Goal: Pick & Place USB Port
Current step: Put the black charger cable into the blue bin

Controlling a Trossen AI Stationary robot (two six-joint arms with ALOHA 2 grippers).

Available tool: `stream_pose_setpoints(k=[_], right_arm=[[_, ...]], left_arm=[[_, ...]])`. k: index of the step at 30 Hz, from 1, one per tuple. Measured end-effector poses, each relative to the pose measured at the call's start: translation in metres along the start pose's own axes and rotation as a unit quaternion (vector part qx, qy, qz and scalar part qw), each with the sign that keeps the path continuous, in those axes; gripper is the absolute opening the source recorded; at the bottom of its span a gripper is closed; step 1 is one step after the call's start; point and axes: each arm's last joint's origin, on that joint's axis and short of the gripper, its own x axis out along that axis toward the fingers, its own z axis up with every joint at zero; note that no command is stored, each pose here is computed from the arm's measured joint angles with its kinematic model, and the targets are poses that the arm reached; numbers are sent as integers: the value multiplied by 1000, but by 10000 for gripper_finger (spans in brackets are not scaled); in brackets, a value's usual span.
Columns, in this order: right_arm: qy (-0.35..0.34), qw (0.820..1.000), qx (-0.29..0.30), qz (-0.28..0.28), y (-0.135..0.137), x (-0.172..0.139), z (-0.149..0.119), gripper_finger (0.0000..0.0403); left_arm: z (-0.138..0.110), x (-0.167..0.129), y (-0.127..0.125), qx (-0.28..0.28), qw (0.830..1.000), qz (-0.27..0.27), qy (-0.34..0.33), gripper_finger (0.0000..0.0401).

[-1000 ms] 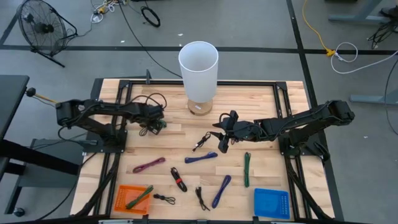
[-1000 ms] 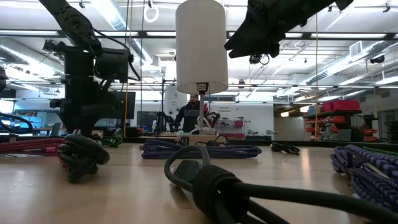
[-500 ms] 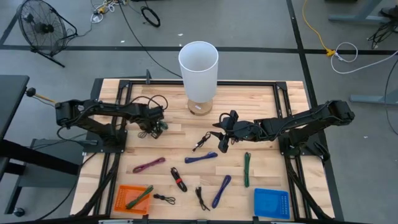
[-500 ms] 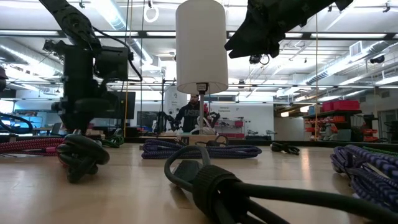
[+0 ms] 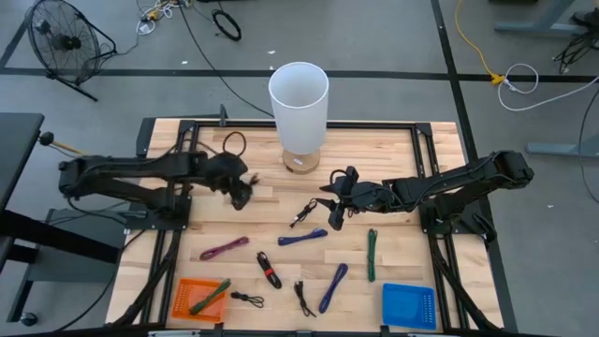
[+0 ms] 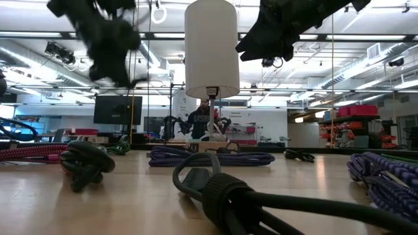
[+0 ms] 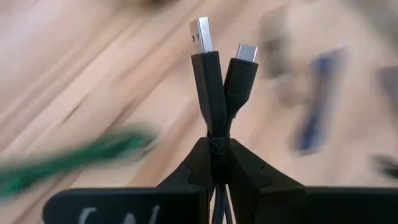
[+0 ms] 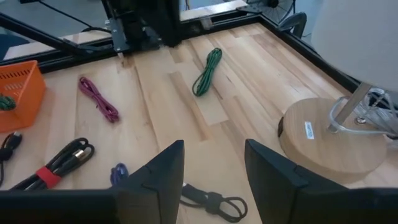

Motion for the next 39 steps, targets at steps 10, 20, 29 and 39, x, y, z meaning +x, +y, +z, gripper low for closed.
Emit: stream_pose_setpoints(k=[10, 20, 29, 39], right_arm=[[-55, 996, 28, 71, 7, -1, 13, 169], [-144, 975, -1, 169, 27, -13, 28, 169], [-149, 972, -15, 179, 34, -17, 27, 169], [-196, 963, -13, 184, 41, -4, 28, 169]], left_arm=[[14, -9, -68, 142, 955, -168, -198, 29], [15, 22, -104, 211, 914, -204, -278, 29], [18, 46, -114, 207, 898, -232, -310, 29], [22, 42, -117, 201, 883, -251, -342, 29]])
